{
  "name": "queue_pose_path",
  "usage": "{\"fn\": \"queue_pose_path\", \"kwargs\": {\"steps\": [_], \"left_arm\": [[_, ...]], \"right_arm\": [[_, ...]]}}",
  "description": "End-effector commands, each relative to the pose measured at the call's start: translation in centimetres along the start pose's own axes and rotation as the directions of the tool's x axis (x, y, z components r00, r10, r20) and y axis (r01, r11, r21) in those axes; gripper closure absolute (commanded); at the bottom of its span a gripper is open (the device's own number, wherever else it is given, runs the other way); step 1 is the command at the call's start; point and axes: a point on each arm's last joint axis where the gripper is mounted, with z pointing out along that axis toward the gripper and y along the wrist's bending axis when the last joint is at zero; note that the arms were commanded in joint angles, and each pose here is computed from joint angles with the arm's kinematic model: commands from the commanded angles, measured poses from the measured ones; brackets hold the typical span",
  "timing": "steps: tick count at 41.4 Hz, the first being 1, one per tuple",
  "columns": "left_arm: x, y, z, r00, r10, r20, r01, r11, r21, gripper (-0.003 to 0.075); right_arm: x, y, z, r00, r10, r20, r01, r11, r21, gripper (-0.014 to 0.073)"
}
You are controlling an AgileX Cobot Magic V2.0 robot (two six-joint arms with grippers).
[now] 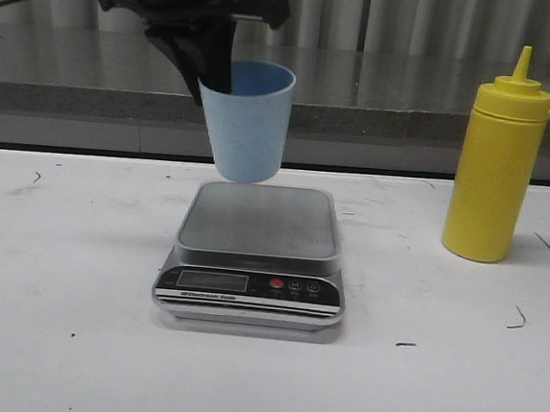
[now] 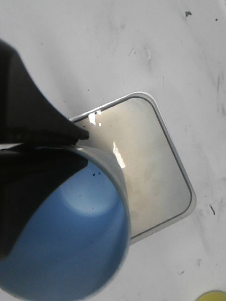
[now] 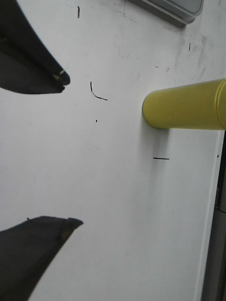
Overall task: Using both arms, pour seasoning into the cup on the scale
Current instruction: 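Lift the blue cup with the left gripper and carry it over the scale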
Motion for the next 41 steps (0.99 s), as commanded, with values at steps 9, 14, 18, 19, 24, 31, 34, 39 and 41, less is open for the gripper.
{"fn": "queue_pose_path", "kwargs": {"steps": [9, 14, 18, 19, 24, 31, 34, 39, 41], "left_arm": [[-2.2, -0.3, -0.3, 0.971, -0.135, 0.195, 0.134, 0.991, 0.022, 0.0741], [-2.2, -0.3, 0.2, 0.973, -0.135, 0.189, 0.134, 0.991, 0.020, 0.0740], [-1.9, -0.3, 0.5, 0.977, -0.135, 0.162, 0.135, 0.991, 0.013, 0.0740], [-1.9, -0.3, 0.5, 0.979, -0.135, 0.155, 0.135, 0.991, 0.011, 0.0740], [-1.8, -0.2, 0.7, 0.981, -0.132, 0.143, 0.133, 0.991, 0.004, 0.0740], [-1.6, -0.1, 1.3, 0.985, -0.123, 0.124, 0.126, 0.992, -0.011, 0.0740], [-1.6, -0.1, 1.5, 0.986, -0.116, 0.123, 0.119, 0.993, -0.020, 0.0740], [-1.6, -0.1, 1.4, 0.985, -0.113, 0.127, 0.117, 0.993, -0.019, 0.0735], [-1.6, -0.1, 1.4, 0.986, -0.109, 0.128, 0.112, 0.994, -0.019, 0.0720]], "right_arm": [[-1.4, -0.1, -0.3, 0.996, -0.023, 0.091, 0.022, 1.000, 0.009, 0.0032], [-1.4, -0.1, -0.3, 0.996, -0.023, 0.091, 0.022, 1.000, 0.009, 0.0032], [-1.4, -0.1, -0.3, 0.996, -0.023, 0.091, 0.022, 1.000, 0.009, 0.0032], [-1.4, -0.1, -0.3, 0.996, -0.023, 0.091, 0.022, 1.000, 0.009, 0.0032], [-1.4, -0.1, -0.3, 0.996, -0.023, 0.091, 0.022, 1.000, 0.009, 0.0032], [-1.4, -0.1, -0.3, 0.996, -0.023, 0.091, 0.022, 1.000, 0.009, 0.0032], [-1.4, -0.1, -0.3, 0.996, -0.023, 0.091, 0.022, 1.000, 0.009, 0.0032], [-1.4, -0.1, -0.3, 0.996, -0.023, 0.091, 0.022, 1.000, 0.009, 0.0032], [-1.4, -0.1, -0.3, 0.996, -0.023, 0.091, 0.022, 1.000, 0.009, 0.0032]]}}
